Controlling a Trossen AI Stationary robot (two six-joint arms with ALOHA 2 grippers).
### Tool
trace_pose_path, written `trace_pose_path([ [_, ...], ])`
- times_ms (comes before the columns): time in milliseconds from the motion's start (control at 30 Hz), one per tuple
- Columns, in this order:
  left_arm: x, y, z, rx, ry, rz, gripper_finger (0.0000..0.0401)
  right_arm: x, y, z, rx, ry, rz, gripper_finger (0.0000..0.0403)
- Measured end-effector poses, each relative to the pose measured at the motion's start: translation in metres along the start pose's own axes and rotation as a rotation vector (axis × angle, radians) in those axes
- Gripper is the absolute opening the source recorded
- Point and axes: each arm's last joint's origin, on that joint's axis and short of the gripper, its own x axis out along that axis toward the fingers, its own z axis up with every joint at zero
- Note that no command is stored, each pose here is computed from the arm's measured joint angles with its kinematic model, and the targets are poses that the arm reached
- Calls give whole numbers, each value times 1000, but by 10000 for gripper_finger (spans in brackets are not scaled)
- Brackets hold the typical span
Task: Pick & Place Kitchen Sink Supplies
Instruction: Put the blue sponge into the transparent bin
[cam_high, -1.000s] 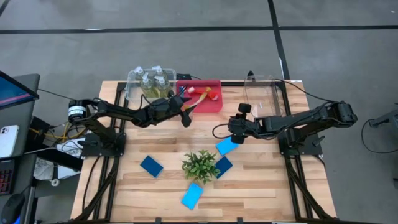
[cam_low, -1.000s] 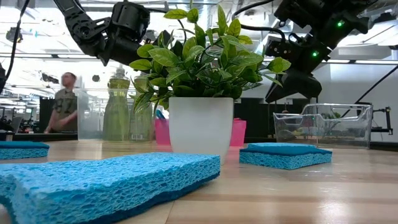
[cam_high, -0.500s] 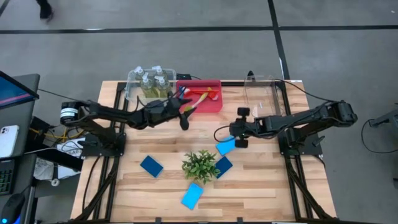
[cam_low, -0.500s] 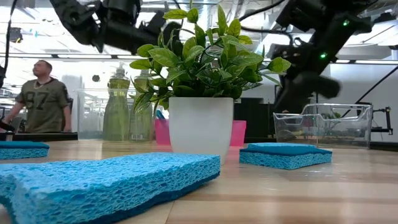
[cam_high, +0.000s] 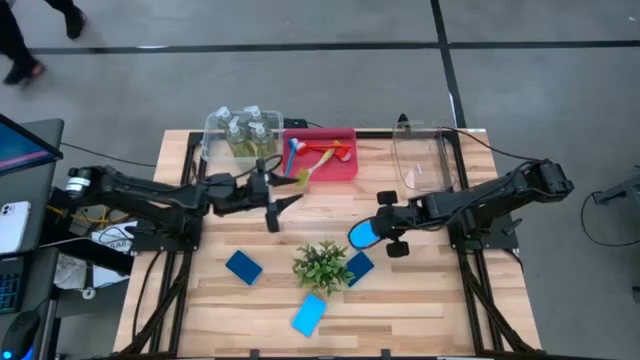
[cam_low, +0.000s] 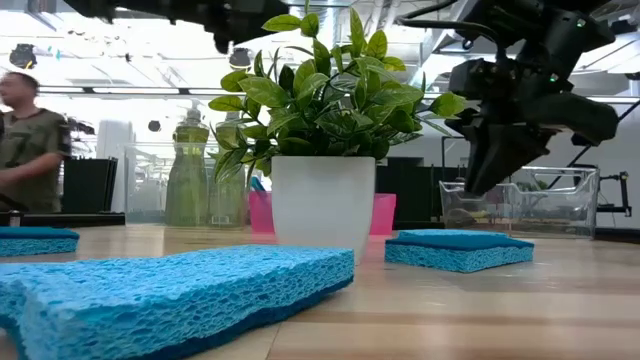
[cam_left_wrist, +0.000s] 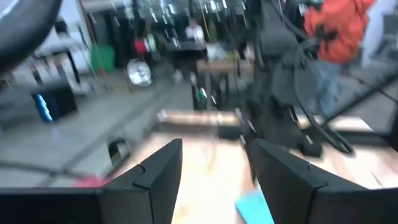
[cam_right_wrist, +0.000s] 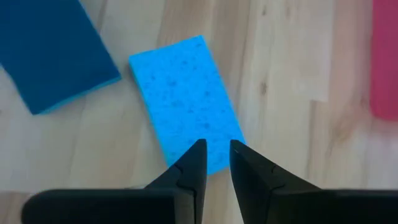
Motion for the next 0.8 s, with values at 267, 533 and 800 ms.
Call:
trace_pose_path([
  [267,-31,-22,-25,-84,234,-136,191,5,3,3,110,-16,5,63],
  [533,-50,-37,-72,-176,297,-163,189,17,9,3,99,31,16,63],
  [800,-60,-33,-97,-244,179,-144,186,51,18,-1,-31,135,19,63],
])
